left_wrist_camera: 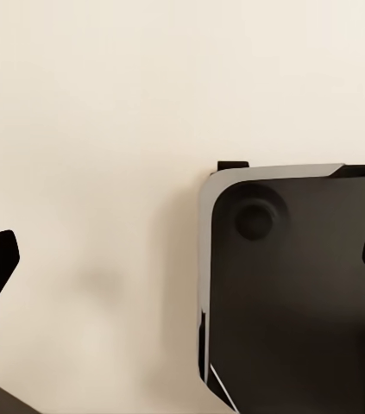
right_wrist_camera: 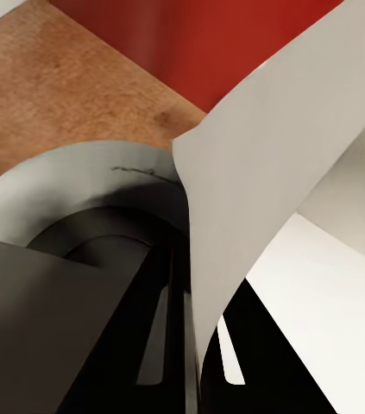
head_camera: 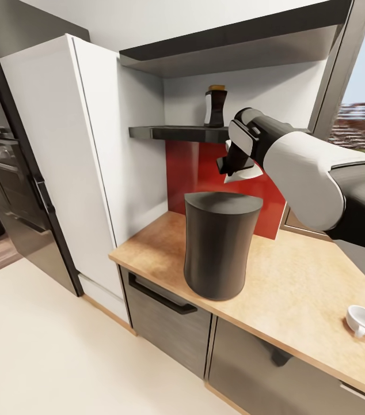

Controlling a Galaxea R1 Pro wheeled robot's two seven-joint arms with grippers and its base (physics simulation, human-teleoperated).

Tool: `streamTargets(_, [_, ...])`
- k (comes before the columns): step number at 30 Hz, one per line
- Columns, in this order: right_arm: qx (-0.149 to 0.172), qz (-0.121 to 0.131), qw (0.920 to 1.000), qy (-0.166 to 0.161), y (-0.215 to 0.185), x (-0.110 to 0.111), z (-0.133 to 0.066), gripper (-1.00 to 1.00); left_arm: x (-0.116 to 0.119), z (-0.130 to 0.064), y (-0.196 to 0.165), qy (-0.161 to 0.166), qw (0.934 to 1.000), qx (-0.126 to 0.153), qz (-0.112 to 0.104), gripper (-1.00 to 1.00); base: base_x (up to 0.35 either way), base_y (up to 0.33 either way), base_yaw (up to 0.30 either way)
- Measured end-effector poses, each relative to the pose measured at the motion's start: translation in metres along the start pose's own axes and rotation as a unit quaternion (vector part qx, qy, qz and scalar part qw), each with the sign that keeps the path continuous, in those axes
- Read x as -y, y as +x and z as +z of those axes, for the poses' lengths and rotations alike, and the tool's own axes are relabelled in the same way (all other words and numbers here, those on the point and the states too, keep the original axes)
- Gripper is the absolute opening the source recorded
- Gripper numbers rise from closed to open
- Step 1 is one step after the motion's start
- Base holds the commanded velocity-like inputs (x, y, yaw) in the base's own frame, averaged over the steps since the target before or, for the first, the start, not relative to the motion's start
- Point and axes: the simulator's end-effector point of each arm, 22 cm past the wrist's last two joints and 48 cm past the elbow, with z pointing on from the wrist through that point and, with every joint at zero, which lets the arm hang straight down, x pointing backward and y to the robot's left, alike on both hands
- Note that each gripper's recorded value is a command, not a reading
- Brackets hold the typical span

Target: Set up a coffee station on the kitchen countertop: keep the coffee maker on the countertop, move the bottle of coffee from the kitchen shelf to the counter next to the coffee maker, place a paper coffee filter on top of the coffee maker, put the saucer next to the coffee maker with the coffee cup on the saucer, and place the electric kettle next to the coffee maker.

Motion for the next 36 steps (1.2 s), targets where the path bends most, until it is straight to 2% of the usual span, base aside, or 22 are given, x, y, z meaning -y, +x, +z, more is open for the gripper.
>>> streamTargets(5, [-0.002,0.0,1.0,0.0,0.002,-0.001,0.002,-1.0,0.0,0.0,0.0,0.0,1.0,0.0,0.0,1.0,0.003,0.0,0.0])
streamTargets(9, [-0.014,-0.001,0.9999,-0.003,0.014,-0.004,0.013,-1.0,0.0,0.0,0.0,0.0,1.0,0.0,0.0,1.0,0.0,0.0,0.0])
streamTargets(14, [-0.019,-0.001,0.9998,-0.004,0.02,-0.005,0.018,-1.0,0.0,0.0,0.0,0.0,1.0,0.0,0.0,1.0,0.0,0.0,0.0])
streamTargets(36, [-0.019,-0.001,0.9998,-0.004,0.02,-0.005,0.018,-1.0,0.001,0.0,0.0,0.001,1.0,0.0,0.0,1.0,0.0,0.0,0.0])
